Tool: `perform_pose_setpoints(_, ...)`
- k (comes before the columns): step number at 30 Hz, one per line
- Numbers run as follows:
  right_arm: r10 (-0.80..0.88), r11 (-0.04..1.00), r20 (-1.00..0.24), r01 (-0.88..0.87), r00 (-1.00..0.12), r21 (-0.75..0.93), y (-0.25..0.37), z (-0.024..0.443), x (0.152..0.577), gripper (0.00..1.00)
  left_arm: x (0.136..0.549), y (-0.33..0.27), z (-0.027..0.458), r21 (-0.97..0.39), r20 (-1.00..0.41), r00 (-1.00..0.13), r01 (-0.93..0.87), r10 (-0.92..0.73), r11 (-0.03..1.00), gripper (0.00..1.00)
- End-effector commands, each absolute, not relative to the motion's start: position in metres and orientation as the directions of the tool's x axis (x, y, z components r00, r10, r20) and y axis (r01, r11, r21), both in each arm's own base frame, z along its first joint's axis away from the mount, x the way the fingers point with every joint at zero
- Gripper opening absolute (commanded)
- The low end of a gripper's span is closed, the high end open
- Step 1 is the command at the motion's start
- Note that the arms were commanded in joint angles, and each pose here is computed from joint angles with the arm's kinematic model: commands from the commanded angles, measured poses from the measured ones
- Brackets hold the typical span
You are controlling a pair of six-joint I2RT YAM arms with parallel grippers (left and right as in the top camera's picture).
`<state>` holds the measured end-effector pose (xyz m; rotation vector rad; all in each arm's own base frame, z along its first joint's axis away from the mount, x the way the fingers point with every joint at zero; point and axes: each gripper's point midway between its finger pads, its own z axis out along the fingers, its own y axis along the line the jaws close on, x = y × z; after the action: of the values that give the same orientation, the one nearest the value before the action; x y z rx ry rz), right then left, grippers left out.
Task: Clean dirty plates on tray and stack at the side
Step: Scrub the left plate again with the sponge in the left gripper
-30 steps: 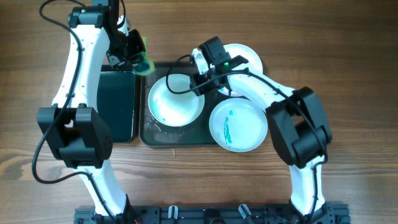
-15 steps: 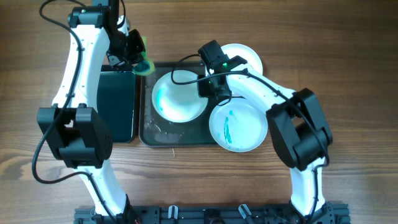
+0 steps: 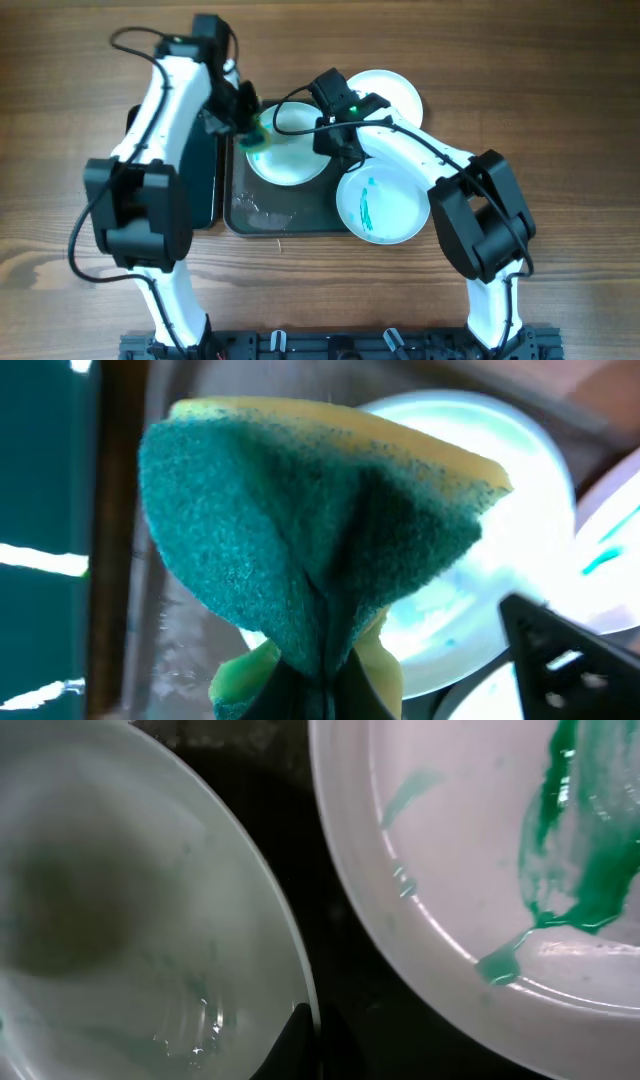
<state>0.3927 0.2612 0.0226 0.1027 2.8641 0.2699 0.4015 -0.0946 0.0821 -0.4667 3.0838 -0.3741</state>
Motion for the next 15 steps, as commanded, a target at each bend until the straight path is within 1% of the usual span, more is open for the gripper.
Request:
perform_pose_setpoints(1, 0.054, 0.979, -0.205, 0.011, -0.977, 0.205, 0.267, 0.006, 0.386, 0.04, 0.379, -0.112, 0.059, -0.209, 0.085, -0.960, -0.277, -0.265, 0.938, 0.04)
perform_pose_setpoints(2, 0.054, 0.979, -0.206, 0.011, -0.977, 0.205, 0.267, 0.005, 0.386, 0.03, 0.374, -0.118, 0.051, -0.207, 0.089, -0.964, -0.262, -0.249, 0.943, 0.04)
perform_pose_setpoints(5, 0.054, 0.979, -0.206, 0.011, -0.977, 0.205, 0.267, 0.005, 0.386, 0.04, 0.365, -0.126, 0.030, -0.200, 0.091, -0.971, -0.236, -0.222, 0.951, 0.04)
perform_pose_setpoints(7, 0.050, 0.980, -0.201, 0.009, -0.978, 0.200, 0.266, 0.005, 0.385, 0.04, 0.360, -0.114, 0.012, -0.153, 0.076, -0.969, -0.243, -0.234, 0.958, 0.04)
perform_pose_setpoints(8, 0.044, 0.980, -0.201, 0.003, -0.979, 0.198, 0.266, 0.004, 0.384, 0.04, 0.360, -0.103, 0.006, -0.113, 0.060, -0.968, -0.250, -0.245, 0.962, 0.04)
perform_pose_setpoints(10, 0.027, 0.981, -0.204, -0.013, -0.979, 0.194, 0.266, 0.004, 0.384, 0.04, 0.360, -0.072, -0.002, 0.012, 0.012, -0.964, -0.267, -0.267, 0.964, 0.04)
perform_pose_setpoints(12, 0.027, 0.981, -0.204, -0.013, -0.979, 0.194, 0.266, 0.004, 0.384, 0.04, 0.363, -0.049, -0.001, 0.106, -0.030, -0.960, -0.280, -0.279, 0.954, 0.04)
perform_pose_setpoints(15, 0.027, 0.981, -0.200, -0.012, -0.979, 0.192, 0.265, 0.002, 0.383, 0.04, 0.369, -0.030, 0.004, 0.197, -0.085, -0.958, -0.286, -0.274, 0.938, 0.04)
